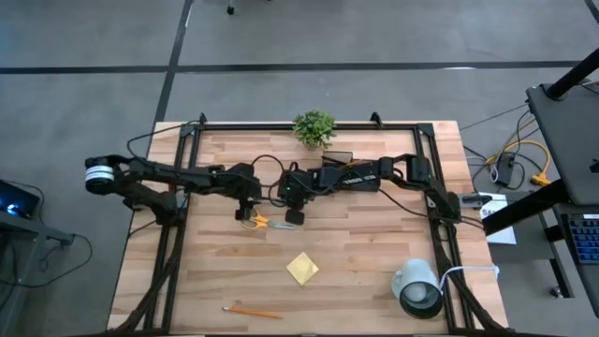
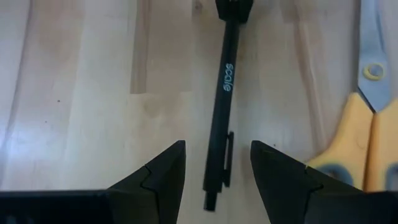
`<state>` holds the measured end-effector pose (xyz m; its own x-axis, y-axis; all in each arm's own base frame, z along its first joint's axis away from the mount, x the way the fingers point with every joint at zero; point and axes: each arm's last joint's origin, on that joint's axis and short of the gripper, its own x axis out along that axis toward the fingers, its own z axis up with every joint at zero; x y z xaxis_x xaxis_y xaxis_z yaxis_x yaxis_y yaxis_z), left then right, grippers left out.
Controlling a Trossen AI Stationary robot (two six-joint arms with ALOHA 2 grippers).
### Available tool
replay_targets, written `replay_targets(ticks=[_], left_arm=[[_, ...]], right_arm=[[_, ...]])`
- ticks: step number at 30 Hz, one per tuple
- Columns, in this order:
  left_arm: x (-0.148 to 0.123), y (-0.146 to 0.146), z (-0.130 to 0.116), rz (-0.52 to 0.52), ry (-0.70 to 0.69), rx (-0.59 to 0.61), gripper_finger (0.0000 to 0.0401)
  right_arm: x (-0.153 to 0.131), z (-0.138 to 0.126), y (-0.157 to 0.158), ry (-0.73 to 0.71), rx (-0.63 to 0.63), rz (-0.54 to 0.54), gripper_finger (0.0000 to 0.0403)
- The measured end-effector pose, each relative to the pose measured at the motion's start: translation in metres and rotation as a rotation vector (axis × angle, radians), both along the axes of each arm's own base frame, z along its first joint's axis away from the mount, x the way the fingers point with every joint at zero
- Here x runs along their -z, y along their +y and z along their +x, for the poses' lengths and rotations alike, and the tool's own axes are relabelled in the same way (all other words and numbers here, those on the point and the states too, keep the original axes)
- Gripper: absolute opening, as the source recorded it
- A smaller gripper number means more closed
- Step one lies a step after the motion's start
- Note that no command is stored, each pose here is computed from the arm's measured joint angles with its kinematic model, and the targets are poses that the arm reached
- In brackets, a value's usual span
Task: Pick and place office supplies into organizer
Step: Put the black pen into the desk organizer
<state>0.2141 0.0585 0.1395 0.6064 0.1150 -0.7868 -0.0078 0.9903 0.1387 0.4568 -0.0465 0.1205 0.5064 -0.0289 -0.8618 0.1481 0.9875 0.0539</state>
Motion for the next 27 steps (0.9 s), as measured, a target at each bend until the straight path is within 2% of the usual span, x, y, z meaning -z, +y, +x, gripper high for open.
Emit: replay_targets(ticks=[6,16,18,23,27], left_arm=[[0.003,0.002,0.006,-0.003,0.020,0.003,0.0153],[0.010,0.002,0.008,-0.004,0.054,0.036,0.0039],[0.009,0.002,0.009,-0.002,0.058,0.036,0.0033],[-0.014,0.005,0.014,0.058,0.069,0.026,0.0033],[-0.048,0.010,0.016,0.193,0.100,0.012,0.0033]], right_arm=[[0.000,0.000,0.000,-0.003,-0.016,-0.009,0.0023],[-0.001,0.001,0.000,-0.010,-0.018,-0.008,0.0023],[-0.003,0.000,0.000,-0.013,-0.017,-0.008,0.0031],[-0.028,-0.009,0.001,0.004,0.006,-0.012,0.0067],[-0.067,-0.030,0.006,0.056,0.109,-0.005,0.0093]])
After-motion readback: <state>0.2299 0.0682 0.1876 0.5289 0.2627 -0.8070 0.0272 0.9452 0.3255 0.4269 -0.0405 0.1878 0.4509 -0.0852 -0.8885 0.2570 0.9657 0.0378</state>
